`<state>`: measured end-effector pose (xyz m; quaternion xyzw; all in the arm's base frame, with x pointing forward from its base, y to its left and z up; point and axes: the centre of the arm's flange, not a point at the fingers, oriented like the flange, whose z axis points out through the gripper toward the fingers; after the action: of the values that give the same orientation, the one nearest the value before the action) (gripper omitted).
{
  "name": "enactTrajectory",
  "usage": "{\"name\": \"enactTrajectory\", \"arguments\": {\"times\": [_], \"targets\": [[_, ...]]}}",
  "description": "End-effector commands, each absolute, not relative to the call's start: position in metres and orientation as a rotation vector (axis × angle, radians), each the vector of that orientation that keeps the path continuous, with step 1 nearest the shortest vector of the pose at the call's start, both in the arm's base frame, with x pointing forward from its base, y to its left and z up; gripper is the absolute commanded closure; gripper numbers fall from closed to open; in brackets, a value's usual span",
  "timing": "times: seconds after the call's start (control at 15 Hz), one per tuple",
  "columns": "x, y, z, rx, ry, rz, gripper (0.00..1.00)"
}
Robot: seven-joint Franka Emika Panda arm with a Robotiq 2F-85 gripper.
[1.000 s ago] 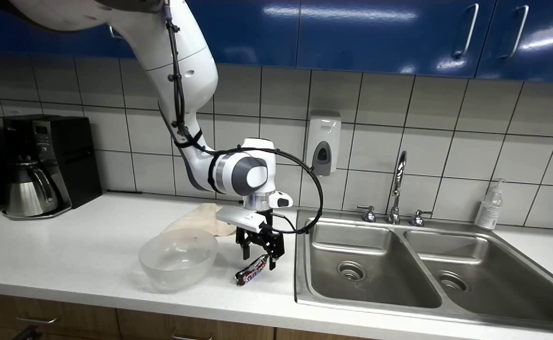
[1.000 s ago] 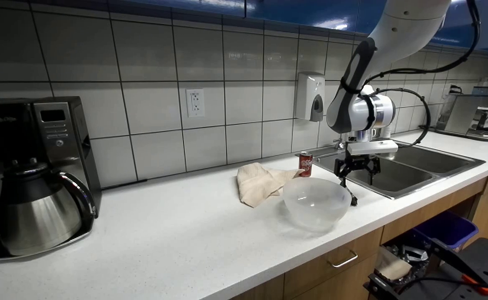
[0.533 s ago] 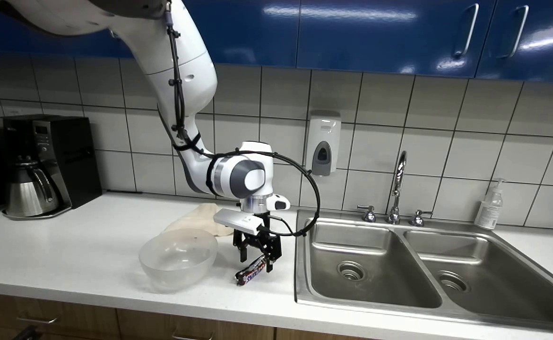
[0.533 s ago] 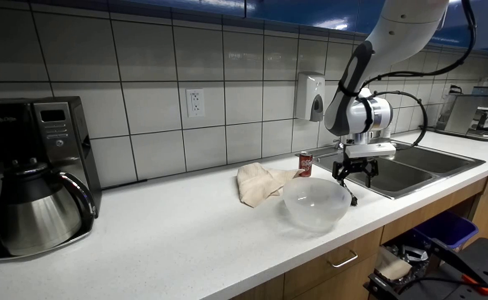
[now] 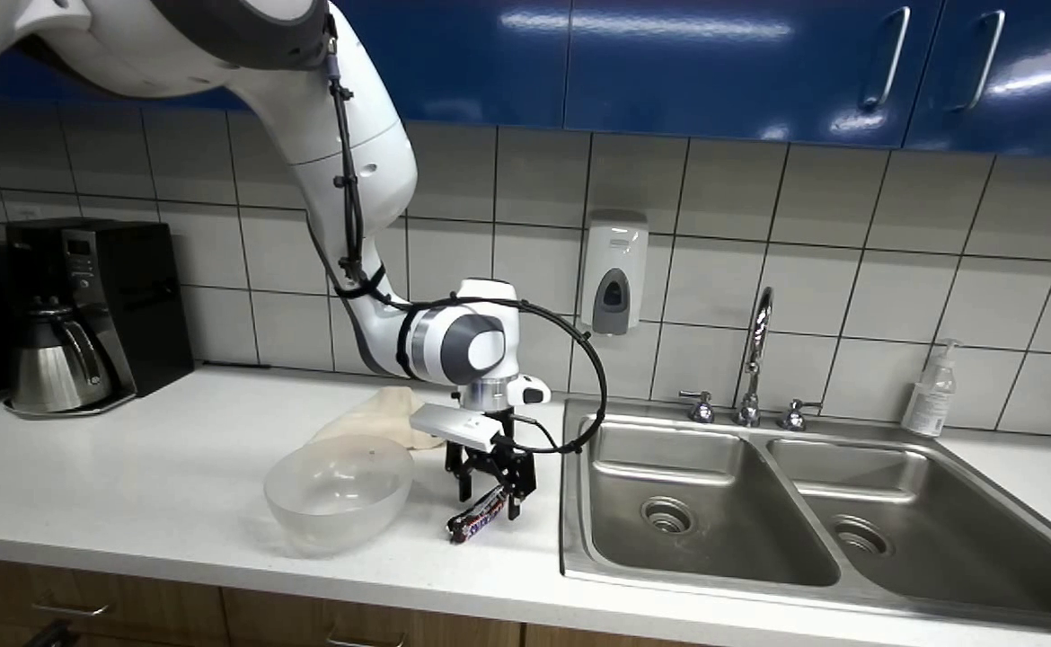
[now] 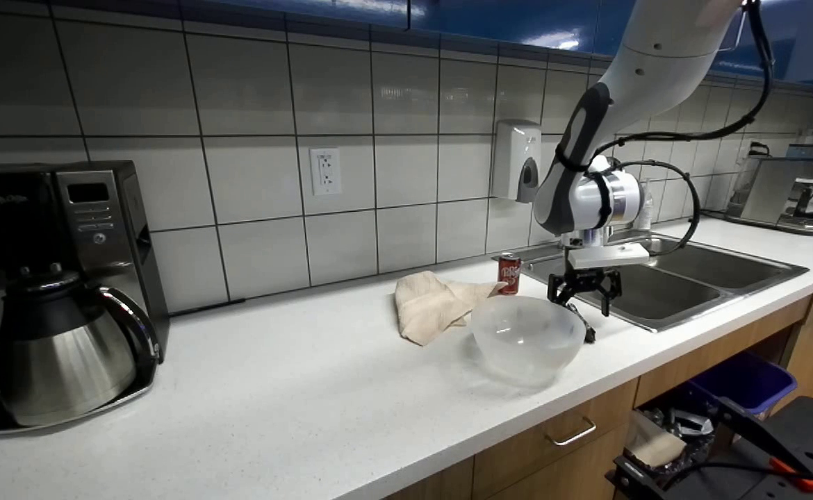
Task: Put the candy bar into the bowl
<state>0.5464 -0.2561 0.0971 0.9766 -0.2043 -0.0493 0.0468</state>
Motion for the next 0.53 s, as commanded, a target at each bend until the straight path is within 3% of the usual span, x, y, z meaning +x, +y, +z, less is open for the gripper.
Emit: {"name": "enactTrajectory", "arguments": {"times": [0.0, 0.07, 0.13, 0.47], "targets": [[0.5598, -0.2645, 0.0932, 2.982, -0.657, -0.161, 0.0], [0.5609, -0.266, 0.0927, 2.976, -0.654, -0.156, 0.25], [0.5613, -0.2667, 0.0919, 2.98, -0.654, -0.156, 0.26], [0.5641, -0.2689, 0.0884, 2.977, -0.643, -0.154, 0.67]]}}
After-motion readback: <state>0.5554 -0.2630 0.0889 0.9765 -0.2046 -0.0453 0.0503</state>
